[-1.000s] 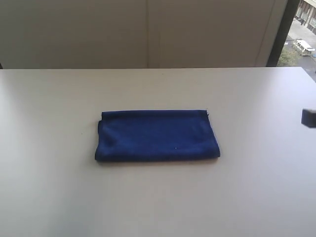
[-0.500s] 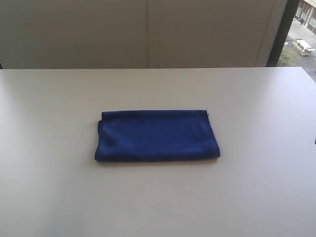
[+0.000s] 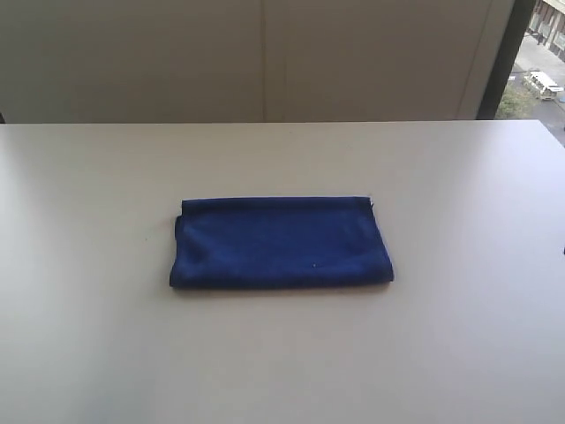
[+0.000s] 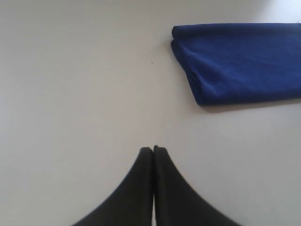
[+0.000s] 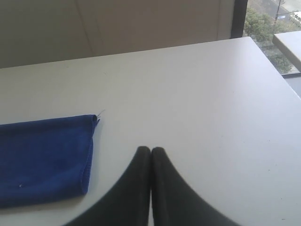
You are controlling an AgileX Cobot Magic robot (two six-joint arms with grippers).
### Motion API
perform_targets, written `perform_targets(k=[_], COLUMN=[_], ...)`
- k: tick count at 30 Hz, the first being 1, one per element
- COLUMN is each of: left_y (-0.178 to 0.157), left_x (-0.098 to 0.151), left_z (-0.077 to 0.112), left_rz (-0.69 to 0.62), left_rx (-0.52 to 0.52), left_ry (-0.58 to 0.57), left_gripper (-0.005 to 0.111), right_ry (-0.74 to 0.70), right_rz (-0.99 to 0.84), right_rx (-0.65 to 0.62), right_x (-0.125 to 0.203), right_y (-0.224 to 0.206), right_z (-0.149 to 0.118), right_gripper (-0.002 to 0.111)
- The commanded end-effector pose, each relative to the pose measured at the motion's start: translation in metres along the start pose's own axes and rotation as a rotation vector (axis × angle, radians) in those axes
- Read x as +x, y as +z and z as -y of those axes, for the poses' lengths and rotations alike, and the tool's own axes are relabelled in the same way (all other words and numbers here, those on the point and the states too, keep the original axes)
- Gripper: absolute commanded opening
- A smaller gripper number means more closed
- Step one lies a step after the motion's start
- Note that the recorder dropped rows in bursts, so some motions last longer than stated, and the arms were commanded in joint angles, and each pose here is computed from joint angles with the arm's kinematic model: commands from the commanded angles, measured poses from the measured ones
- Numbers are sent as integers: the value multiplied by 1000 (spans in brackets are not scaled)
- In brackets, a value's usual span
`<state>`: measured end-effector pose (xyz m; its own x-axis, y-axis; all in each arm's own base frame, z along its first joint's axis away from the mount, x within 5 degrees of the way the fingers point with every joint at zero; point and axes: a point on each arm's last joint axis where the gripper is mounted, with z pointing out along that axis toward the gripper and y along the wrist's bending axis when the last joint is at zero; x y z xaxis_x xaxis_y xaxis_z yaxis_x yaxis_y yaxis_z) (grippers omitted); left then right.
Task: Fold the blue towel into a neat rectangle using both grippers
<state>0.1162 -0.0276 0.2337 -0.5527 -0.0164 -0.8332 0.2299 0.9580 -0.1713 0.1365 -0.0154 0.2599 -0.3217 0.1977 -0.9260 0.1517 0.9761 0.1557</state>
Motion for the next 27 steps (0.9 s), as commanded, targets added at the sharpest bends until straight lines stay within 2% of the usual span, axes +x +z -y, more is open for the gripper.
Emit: perform_targets(k=[1,7,11,21,27], left_y=[-1,-13,-30,-76,-78], left_x=[1,8,14,22,24], left_z=[1,4,9,20,22], left_rz=[5,78,190,520,539], left_rx=[11,17,25,10,27], left_ry=[-25,-5,31,219,198], left_gripper=[0,0,0,0,0], right_ry=[12,12,12,12,12], right_rz=[16,16,16,18,16], right_rx=[3,3,3,4,3], right_x=[-1,-1,-1,-1,-1], right_y=[-1,-1,-1,-1,-1], right_z=[0,0,0,1,0], right_gripper=[0,0,0,0,0])
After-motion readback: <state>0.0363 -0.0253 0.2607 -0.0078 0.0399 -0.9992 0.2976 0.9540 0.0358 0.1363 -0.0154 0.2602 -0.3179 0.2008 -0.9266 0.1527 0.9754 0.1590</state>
